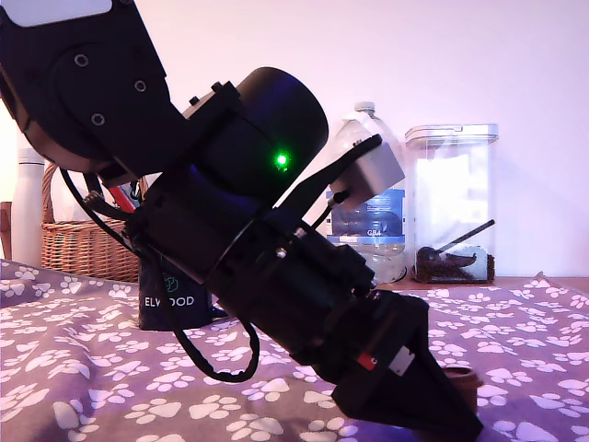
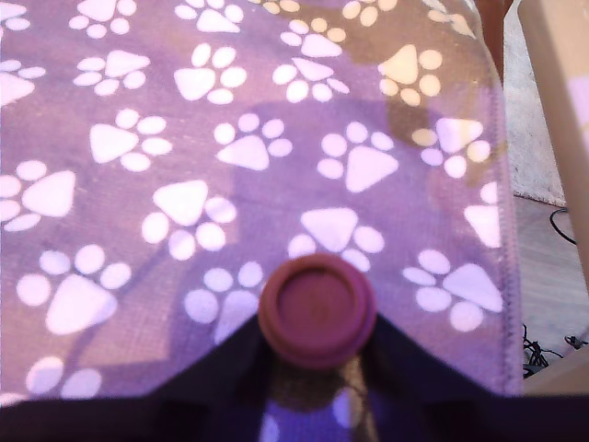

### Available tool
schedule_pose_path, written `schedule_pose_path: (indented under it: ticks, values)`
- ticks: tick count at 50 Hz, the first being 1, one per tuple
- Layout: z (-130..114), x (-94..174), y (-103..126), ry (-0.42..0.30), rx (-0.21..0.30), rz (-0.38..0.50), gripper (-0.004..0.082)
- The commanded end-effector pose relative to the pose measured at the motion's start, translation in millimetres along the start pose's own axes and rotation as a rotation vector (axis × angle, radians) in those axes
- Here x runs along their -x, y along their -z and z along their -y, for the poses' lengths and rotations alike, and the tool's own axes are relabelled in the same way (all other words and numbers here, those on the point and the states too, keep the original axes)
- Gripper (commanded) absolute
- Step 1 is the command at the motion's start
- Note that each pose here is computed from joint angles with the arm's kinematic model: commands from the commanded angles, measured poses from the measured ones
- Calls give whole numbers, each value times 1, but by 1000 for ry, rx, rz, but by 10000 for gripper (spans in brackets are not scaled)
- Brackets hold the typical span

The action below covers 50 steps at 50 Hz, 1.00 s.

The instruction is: Pick up the coffee capsules from the table one by one and drop them inside the nearest coffee cup

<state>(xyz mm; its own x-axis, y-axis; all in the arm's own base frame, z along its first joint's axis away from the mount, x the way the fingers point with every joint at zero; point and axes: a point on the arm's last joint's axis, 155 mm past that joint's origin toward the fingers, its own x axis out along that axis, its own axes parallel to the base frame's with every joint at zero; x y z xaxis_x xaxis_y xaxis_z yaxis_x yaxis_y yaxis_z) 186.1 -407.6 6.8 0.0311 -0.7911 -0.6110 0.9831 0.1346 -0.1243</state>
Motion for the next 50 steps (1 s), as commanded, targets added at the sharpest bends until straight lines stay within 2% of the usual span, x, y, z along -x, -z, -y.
schedule_pose_path:
  ticks: [1,13,31,50]
  values:
    - [0,-5,1,5,-8,-4,176]
    - [1,-5,1,8,-8,-3,87]
    - [-4,-1,-10,-6,-19,36,74]
    - [-21,47,-52,-83,-28,173,74]
